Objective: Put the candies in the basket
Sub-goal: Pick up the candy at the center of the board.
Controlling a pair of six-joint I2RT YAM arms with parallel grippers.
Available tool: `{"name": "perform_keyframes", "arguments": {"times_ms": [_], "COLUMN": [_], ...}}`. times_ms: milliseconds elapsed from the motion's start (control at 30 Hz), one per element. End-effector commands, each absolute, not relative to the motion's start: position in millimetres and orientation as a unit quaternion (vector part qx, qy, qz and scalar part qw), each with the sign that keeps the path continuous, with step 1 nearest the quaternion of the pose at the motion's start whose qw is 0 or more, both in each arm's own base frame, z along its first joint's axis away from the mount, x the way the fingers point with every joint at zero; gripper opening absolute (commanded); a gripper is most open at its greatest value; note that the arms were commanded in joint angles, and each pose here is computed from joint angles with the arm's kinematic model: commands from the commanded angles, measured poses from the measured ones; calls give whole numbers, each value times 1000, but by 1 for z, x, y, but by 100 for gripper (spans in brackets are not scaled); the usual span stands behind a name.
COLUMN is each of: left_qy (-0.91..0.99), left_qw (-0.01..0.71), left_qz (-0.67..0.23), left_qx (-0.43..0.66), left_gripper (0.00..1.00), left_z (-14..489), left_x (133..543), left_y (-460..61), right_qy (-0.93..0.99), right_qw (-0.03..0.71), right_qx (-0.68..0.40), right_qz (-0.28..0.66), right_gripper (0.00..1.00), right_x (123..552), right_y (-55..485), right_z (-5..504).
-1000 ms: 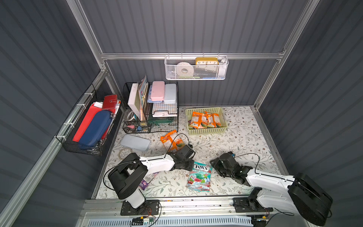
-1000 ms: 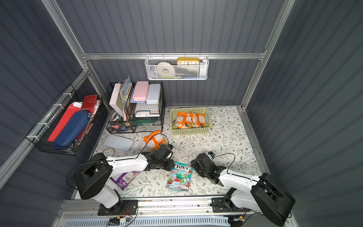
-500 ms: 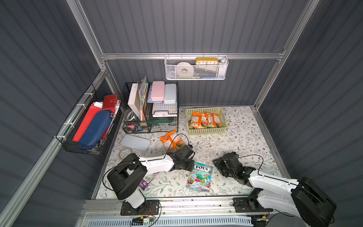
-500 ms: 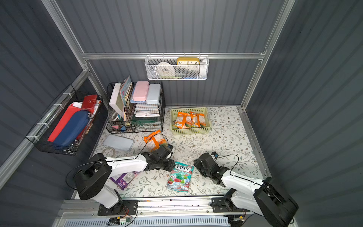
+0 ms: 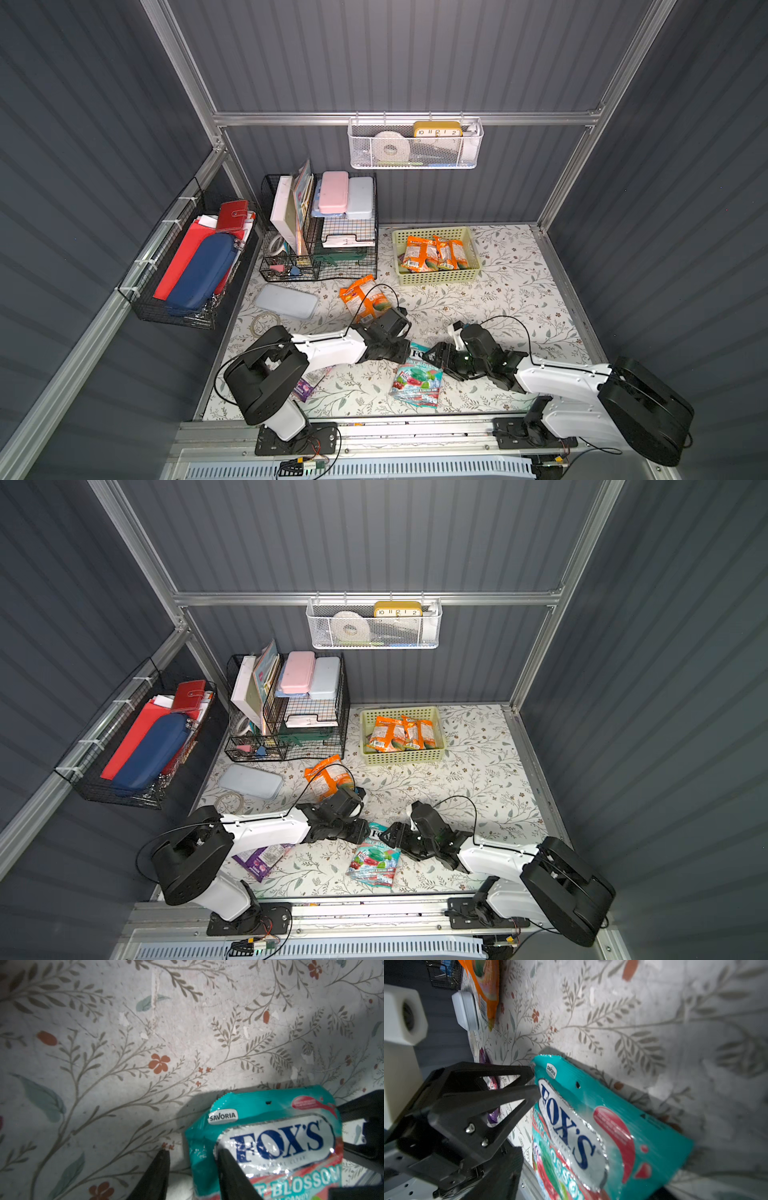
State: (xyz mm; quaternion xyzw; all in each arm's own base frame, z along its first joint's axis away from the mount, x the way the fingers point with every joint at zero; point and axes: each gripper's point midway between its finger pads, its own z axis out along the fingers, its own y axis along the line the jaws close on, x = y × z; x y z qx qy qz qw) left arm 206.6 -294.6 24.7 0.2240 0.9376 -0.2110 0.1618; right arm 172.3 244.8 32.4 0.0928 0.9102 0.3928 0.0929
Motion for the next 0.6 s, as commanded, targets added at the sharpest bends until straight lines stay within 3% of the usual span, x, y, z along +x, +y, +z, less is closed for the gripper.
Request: {"name": "perform_keyframes", "arguments": {"times_ms": [0, 67, 233, 433, 567], "left_qy": [949, 950, 948, 948, 941], "left_qw": [113, 111, 113, 129, 204], "left_qz": [-193, -192, -197, -209, -191], "left_qx": [220, 221, 222, 205, 193], "left_gripper": [43, 43, 43, 43, 52], "left_z": [6, 4, 5, 19, 61], "left_x": [186, 185, 186, 191, 212], "left_y": [-277, -278, -281, -284, -276], "right_qy": [922, 923, 913, 908, 908], "right_qw": [80, 108, 170, 204, 245], "right_qx": [54, 56, 60, 36, 8], "right_qz": [374, 366, 365, 364, 339], "right_gripper": [51, 31, 0, 0, 0], "right_x": [159, 166, 186, 202, 220], "right_y": [239, 234, 231, 241, 243], "right_z": [28, 36, 56, 75, 98]}}
